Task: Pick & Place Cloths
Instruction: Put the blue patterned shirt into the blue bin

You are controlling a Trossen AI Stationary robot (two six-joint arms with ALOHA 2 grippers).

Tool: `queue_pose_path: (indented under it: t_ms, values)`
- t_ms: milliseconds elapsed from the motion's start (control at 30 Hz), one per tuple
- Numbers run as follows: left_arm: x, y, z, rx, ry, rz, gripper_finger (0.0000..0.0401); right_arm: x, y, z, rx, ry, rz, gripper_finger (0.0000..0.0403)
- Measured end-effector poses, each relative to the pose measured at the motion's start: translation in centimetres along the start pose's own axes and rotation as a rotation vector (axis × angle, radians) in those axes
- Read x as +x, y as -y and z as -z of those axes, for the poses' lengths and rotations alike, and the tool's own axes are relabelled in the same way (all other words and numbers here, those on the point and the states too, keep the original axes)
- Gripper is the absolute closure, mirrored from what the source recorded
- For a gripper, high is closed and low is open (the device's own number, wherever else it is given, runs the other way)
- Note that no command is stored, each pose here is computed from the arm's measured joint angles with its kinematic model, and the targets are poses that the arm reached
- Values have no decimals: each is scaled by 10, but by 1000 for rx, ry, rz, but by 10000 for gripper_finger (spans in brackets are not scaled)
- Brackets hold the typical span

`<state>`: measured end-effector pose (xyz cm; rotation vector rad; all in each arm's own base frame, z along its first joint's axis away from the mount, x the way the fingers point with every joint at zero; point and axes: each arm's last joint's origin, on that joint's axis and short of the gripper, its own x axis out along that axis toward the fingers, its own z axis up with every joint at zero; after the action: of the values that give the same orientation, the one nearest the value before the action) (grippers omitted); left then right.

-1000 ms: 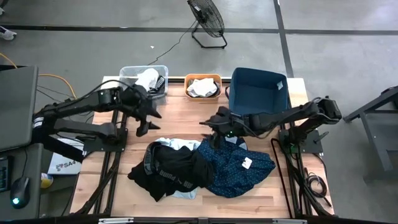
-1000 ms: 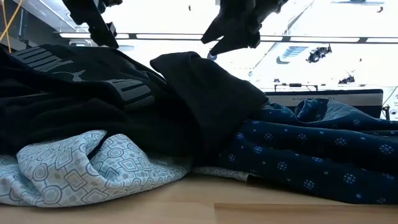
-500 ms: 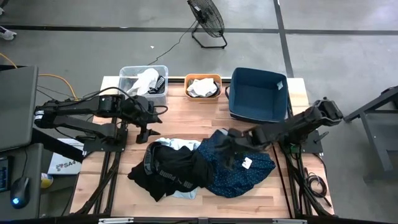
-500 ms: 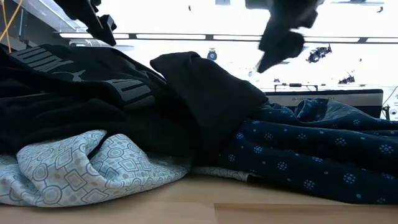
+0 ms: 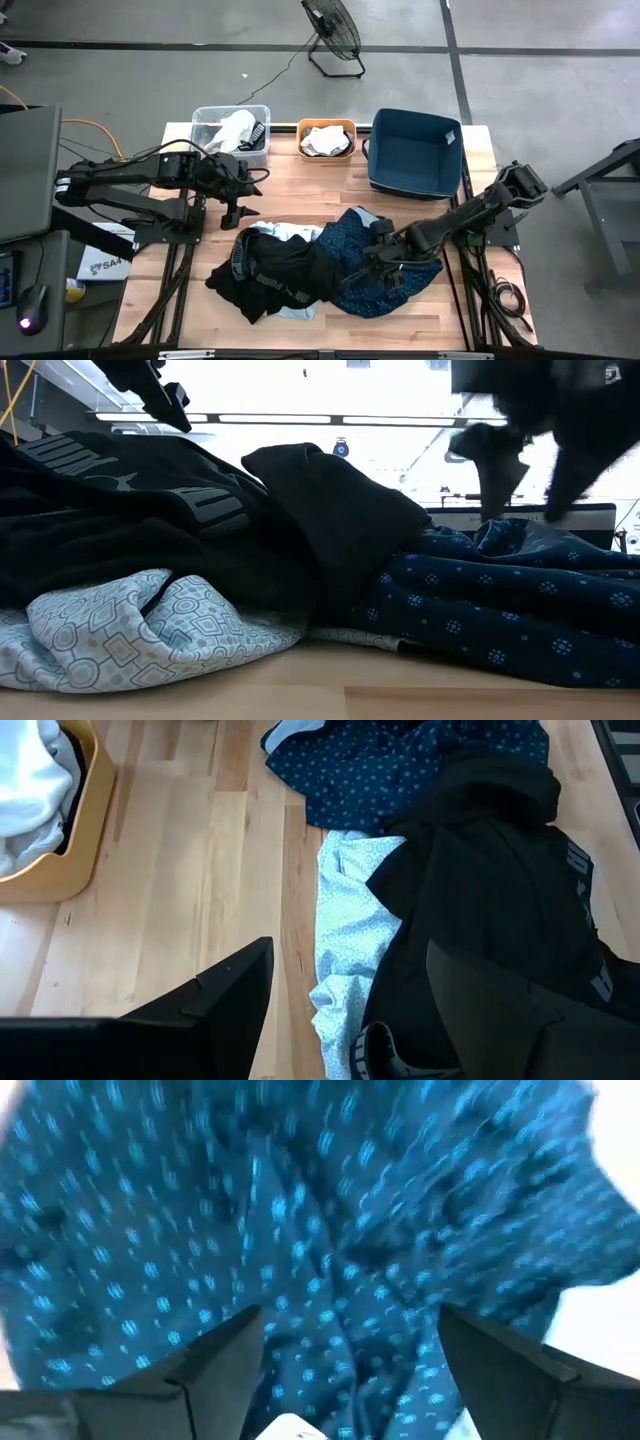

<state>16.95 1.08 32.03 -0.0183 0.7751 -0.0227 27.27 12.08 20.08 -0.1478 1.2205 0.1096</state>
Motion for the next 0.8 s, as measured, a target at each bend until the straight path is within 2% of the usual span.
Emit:
queue_pose_path:
  t_ms: [100, 233, 333, 467, 667, 800]
  values:
    - [0, 0, 0, 2, 0, 0, 141, 13, 2, 8, -29, -40, -6, 112]
    - [0, 0, 0, 11, -3, 1, 141, 29, 8, 9, -52, -17, -27, 112]
    - [0, 0, 0, 13, -4, 1, 141, 39, 14, 2, -47, 38, -62, 112]
    - [0, 0, 1, 13, -7, 1, 141, 62, 24, -4, -60, 44, -103, 112]
    - [0, 0, 1, 9, -13, 1, 141, 95, 40, -8, -18, 22, -170, 112]
    - [0, 0, 2, 8, -23, 1, 141, 104, 48, -9, 10, 15, -196, 112]
